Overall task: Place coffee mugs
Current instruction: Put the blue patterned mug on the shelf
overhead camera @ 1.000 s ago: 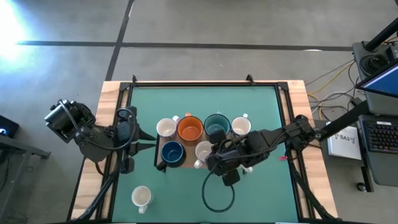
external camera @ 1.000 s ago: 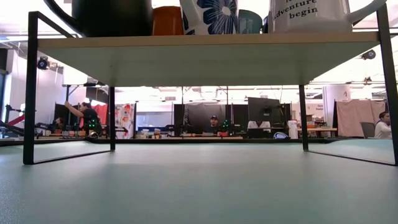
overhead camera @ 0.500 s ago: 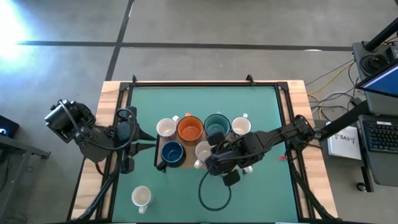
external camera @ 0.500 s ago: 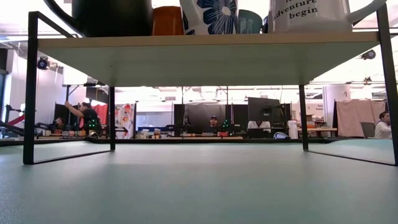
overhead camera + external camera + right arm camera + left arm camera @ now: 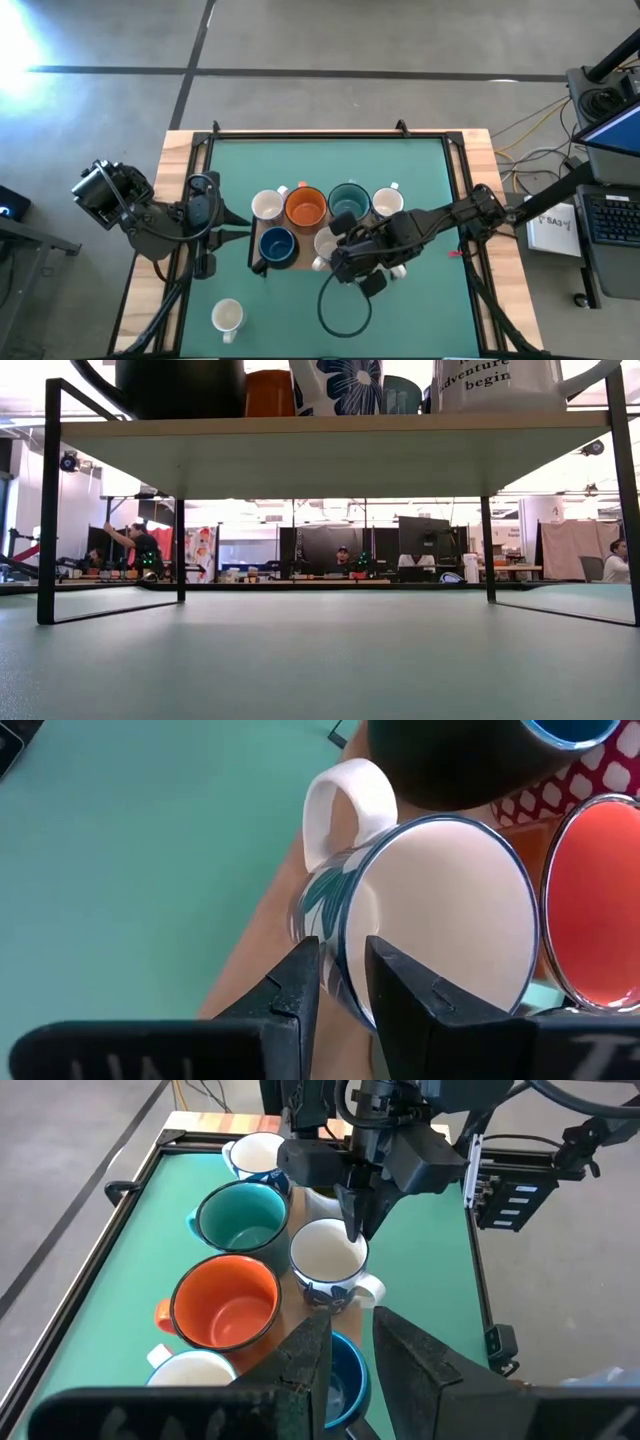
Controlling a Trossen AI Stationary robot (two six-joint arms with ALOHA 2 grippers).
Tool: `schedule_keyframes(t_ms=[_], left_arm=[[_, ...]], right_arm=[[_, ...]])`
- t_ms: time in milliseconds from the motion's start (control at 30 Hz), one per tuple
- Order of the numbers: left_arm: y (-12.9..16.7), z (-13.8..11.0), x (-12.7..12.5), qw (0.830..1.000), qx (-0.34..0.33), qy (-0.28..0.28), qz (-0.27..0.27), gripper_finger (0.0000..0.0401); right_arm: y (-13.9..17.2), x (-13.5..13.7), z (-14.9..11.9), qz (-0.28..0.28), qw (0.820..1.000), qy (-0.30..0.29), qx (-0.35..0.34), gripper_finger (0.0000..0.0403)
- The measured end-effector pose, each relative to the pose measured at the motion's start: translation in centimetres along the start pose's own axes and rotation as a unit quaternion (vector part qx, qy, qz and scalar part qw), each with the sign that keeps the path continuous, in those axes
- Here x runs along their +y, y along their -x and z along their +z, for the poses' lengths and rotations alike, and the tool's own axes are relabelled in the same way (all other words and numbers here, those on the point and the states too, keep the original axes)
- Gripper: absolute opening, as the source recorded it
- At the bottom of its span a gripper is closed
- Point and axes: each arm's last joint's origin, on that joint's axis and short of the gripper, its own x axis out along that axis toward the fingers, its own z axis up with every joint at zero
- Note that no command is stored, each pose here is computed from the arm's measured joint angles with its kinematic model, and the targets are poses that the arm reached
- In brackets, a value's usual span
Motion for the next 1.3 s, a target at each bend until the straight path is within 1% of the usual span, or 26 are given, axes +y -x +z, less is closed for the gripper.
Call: schedule_keyframes(t_ms=[467, 900, 1300], left_arm=[[0.0, 0.0, 0.0, 1.0, 0.0, 0.001, 0.0, 0.0061], [0.0, 0.0, 0.0, 1.0, 0.0, 0.005, 0.0, 0.0061], [0.0, 0.0, 0.0, 1.0, 0.0, 0.006, 0.0, 0.0061]], right_arm=[[-1.4, 0.1, 0.2, 0.003, 1.0, 0.025, 0.015, 0.007], [-1.8, 0.1, 0.3, 0.007, 0.998, 0.054, 0.02, 0.0032], [-1.8, 0.0, 1.0, -0.005, 0.995, 0.095, -0.015, 0.0032]])
